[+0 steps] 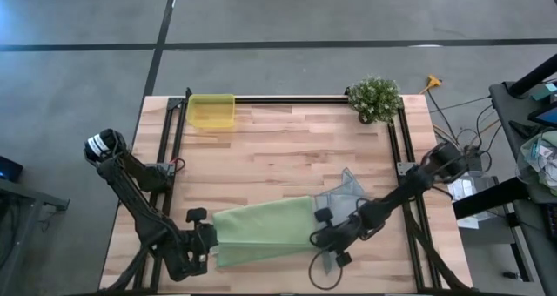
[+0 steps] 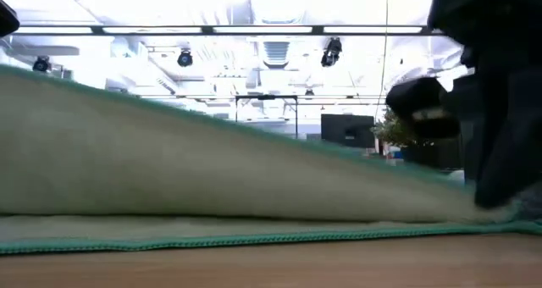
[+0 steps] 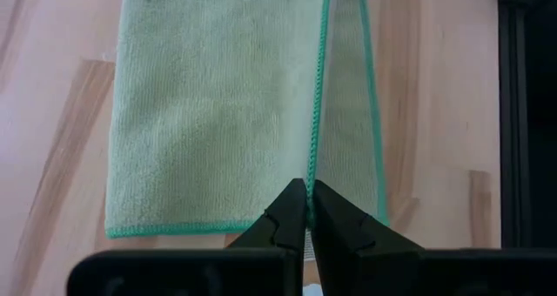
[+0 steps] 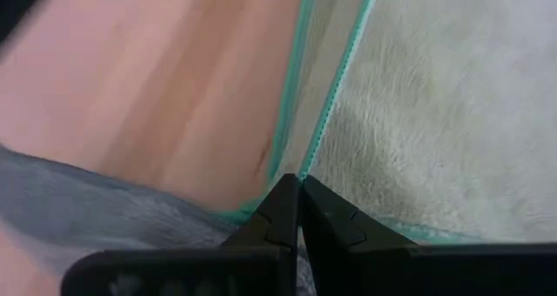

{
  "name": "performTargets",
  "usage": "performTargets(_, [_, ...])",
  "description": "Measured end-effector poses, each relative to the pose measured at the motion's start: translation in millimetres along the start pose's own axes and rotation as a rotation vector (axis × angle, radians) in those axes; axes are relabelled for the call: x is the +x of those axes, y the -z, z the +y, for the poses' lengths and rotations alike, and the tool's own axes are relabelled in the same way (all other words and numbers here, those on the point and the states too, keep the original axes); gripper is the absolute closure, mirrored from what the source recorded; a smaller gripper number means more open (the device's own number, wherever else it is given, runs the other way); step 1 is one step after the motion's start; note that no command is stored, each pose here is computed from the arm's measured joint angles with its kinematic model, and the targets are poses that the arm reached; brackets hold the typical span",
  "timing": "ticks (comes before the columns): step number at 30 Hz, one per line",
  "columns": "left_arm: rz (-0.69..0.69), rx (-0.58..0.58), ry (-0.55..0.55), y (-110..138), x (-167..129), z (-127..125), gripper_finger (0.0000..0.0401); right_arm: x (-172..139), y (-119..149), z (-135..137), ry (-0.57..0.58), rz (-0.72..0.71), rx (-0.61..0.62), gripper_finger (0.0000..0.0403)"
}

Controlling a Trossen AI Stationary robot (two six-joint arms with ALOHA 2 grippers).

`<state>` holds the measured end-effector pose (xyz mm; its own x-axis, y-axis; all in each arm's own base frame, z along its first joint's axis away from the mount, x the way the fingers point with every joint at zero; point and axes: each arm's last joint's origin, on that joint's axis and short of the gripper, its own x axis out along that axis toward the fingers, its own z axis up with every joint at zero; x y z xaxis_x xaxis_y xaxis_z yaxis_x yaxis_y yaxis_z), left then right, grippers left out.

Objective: Roll microfiber towels into tight, uniform cylinder then place into a basket
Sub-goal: Fold the green towel

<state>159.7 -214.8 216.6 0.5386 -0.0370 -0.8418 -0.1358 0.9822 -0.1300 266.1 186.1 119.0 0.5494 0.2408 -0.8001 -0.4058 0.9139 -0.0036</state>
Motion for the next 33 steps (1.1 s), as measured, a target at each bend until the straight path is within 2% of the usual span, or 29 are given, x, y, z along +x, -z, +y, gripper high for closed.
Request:
performTargets(6, [0.005,-0.003,0.009,2,8,-4,0.0401,5,-6,2,0.025,0.112,-0.023,0.0394])
performTargets(15, [0.052,0.001,0.03,6,18,-11,0.0401,-14,-28,3,0.009,0.065,-0.072,0.0394])
performTargets(17, [0.063,0.01,0.017,7,19,-10,0.0401,-18,-31,2,0.046,0.065,-0.094,0.0394])
performTargets(19, [0.068,0.022,0.005,8,18,-9,0.0401,-23,-34,-1,0.144,0.064,-0.128,0.0394])
performTargets(23, [0.044,0.071,-0.124,7,9,4,0.0401,-32,-39,-12,0.428,0.049,-0.227,0.0394])
performTargets(26, [-0.01,0.115,-0.318,8,2,23,0.0401,-33,-41,-29,0.619,0.075,-0.287,0.0394])
performTargets(30, [-0.038,0.092,-0.568,9,-9,48,0.0401,-33,-43,-64,0.711,0.122,-0.245,0.0394])
performTargets(33, [-0.045,0.039,-0.686,9,-15,60,0.0401,-34,-42,-93,0.794,0.148,-0.162,0.0394])
